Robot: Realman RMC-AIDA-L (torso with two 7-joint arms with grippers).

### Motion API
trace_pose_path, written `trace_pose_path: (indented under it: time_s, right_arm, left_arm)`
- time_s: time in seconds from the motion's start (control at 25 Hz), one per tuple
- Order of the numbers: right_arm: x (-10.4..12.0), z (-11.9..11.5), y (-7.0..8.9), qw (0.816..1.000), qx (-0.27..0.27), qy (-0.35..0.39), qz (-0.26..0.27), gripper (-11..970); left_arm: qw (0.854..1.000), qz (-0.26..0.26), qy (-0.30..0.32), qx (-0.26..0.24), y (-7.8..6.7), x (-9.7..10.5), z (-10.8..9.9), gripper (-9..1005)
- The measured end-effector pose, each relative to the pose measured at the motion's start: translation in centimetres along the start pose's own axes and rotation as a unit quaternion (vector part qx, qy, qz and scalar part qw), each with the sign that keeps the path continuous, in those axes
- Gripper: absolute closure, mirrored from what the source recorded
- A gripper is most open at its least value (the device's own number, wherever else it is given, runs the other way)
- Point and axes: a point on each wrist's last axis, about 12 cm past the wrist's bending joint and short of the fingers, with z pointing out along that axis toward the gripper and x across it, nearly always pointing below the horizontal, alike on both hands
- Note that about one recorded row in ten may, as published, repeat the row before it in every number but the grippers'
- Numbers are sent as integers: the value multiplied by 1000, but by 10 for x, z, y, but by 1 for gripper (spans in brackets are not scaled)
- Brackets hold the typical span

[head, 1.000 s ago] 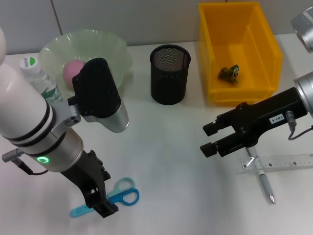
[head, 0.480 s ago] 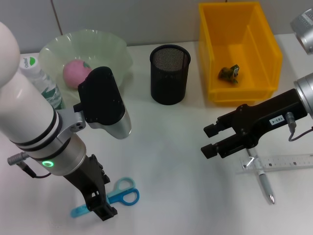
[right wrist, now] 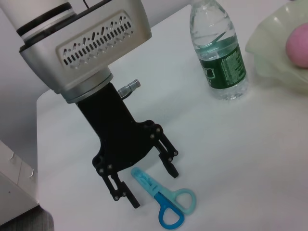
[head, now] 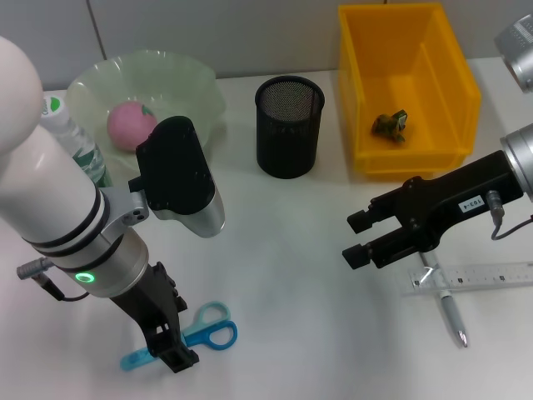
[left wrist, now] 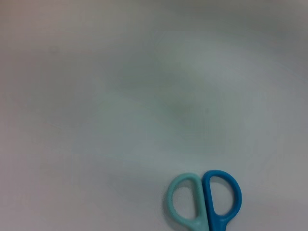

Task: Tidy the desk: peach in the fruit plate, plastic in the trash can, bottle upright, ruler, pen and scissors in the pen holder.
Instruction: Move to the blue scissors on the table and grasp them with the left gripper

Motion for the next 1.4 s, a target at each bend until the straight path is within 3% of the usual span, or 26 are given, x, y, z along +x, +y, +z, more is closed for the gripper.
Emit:
trace_pose_path:
  time_s: [1.0, 1.4]
  right_arm:
    - [1, 2, -1, 1000, 3, 4, -1, 237]
    - [-1, 2, -1, 1000, 3, 4, -3, 237]
  left_arm:
    - [1000, -6, 10, -1, 3, 3, 8, 369]
    - [1000, -3, 13, -2, 3, 3, 8, 486]
